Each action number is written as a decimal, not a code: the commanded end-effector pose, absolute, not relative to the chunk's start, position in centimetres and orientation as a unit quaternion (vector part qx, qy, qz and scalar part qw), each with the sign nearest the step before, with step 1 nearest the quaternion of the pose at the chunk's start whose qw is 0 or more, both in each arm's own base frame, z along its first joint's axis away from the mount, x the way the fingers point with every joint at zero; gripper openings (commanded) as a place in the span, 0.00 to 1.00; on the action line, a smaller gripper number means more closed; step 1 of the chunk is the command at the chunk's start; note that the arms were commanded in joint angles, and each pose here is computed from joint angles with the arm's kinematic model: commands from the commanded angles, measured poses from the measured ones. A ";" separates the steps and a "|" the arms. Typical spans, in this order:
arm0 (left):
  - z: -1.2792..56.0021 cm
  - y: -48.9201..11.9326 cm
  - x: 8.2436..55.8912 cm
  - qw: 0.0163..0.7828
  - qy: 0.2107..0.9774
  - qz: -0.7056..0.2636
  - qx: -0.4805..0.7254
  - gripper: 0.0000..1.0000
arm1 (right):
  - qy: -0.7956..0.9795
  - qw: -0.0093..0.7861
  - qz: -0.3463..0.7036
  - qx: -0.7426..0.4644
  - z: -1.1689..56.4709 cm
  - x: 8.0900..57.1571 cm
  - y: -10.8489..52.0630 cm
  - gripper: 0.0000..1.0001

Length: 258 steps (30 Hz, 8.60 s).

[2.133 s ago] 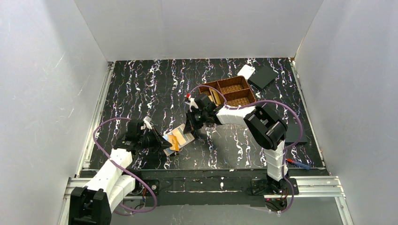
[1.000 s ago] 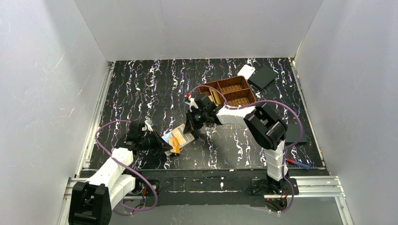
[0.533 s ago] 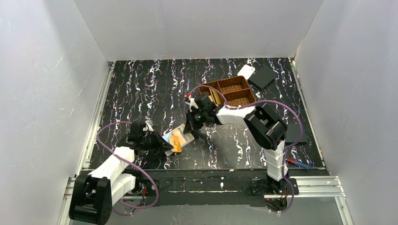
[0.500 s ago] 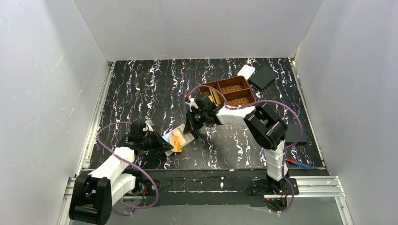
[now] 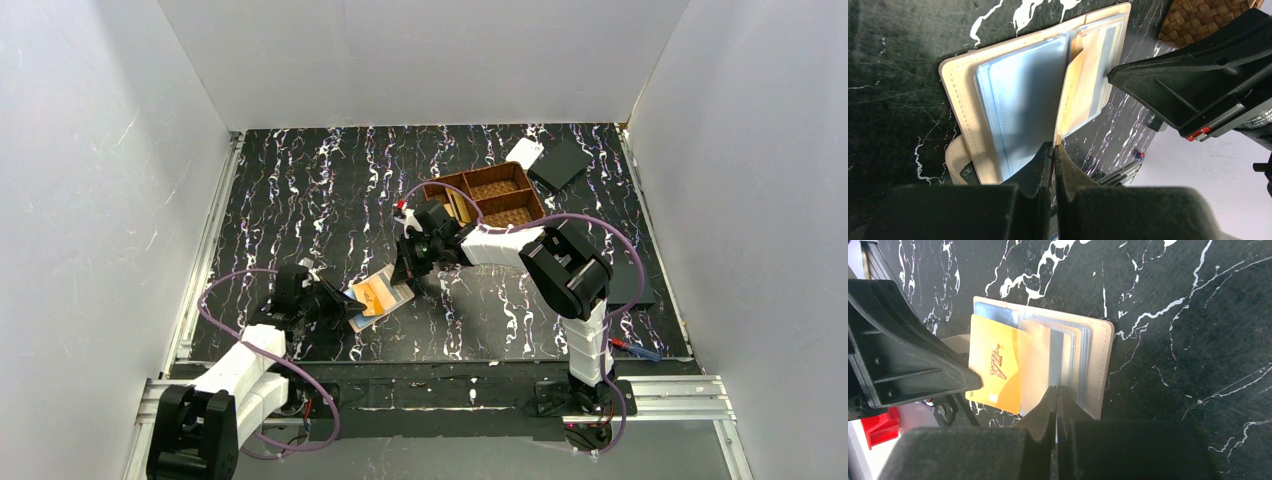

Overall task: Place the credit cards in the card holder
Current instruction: Insert the credit card into the card holder, then move the card holder to the center of the board.

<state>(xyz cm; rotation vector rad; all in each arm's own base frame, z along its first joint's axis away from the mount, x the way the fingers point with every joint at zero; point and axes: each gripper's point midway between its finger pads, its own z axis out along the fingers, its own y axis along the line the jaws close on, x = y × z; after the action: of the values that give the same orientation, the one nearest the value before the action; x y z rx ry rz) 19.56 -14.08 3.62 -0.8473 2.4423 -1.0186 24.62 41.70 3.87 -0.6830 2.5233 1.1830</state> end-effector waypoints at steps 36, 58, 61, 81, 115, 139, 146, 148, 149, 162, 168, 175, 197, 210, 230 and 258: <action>2.2 -14.6 20.4 0.173 0.834 -0.389 -0.351 0.00 | 0.889 0.113 0.384 -0.221 1.2 23.8 41.5 0.01; 1.7 -14.6 20.4 0.123 0.893 -0.336 -0.274 0.36 | 0.894 0.139 0.290 -0.311 4.6 25.5 38.6 0.37; 1.9 -14.3 20.5 0.124 0.901 -0.324 -0.261 0.42 | 0.892 0.134 0.298 -0.313 4.2 25.3 38.8 0.39; 3.1 -16.9 23.6 0.125 0.906 -0.341 -0.218 0.37 | 0.873 0.097 0.378 -0.292 3.5 23.7 41.2 0.16; 6.3 -15.8 23.9 0.149 0.951 -0.238 -0.129 0.61 | 0.875 0.146 0.347 -0.305 7.0 25.4 40.4 0.33; 0.4 -7.8 19.5 0.064 0.972 -0.064 -0.219 0.21 | 0.826 0.152 0.463 -0.284 9.9 22.3 48.7 0.01; -0.6 -7.4 18.9 0.042 0.971 -0.051 -0.228 0.17 | 0.856 0.162 0.379 -0.313 7.1 21.4 49.6 0.01; -0.7 -7.2 18.8 0.044 0.972 -0.047 -0.227 0.17 | 0.864 0.172 0.350 -0.319 6.5 21.6 49.5 0.01; -0.6 -7.1 18.7 0.044 0.972 -0.045 -0.226 0.17 | 0.869 0.176 0.332 -0.321 6.0 21.7 49.2 0.01; -0.5 -6.5 18.8 0.043 0.971 -0.030 -0.233 0.15 | 0.902 0.240 0.143 -0.329 5.5 24.8 44.2 0.01; 1.3 -8.2 19.6 0.056 0.969 -0.084 -0.226 0.26 | 0.885 0.211 0.208 -0.358 6.1 22.9 46.2 0.01; 4.5 -9.2 20.2 0.088 0.963 -0.132 -0.216 0.40 | 0.877 0.200 0.254 -0.354 6.9 22.2 46.5 0.01; 4.6 -11.4 21.9 0.128 0.948 -0.227 -0.180 0.26 | 0.856 0.140 0.391 -0.307 6.6 20.1 47.8 0.20; 6.0 -15.4 23.4 0.122 0.908 -0.356 -0.186 0.17 | 0.867 0.149 0.382 -0.283 6.6 21.5 46.1 0.10; 0.0 -5.6 18.3 0.040 0.951 -0.053 -0.300 0.00 | 0.864 0.176 0.342 -0.326 7.0 22.1 45.5 0.19; -0.7 -5.5 17.1 0.041 0.943 -0.057 -0.327 0.00 | 0.862 0.218 0.311 -0.336 3.9 21.0 51.4 0.02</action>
<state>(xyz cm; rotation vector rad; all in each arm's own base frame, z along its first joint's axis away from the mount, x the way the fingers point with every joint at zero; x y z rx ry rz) 20.67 -8.63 1.49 -0.9475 2.7782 -0.4821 19.18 52.24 4.24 -0.9755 2.3673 1.0258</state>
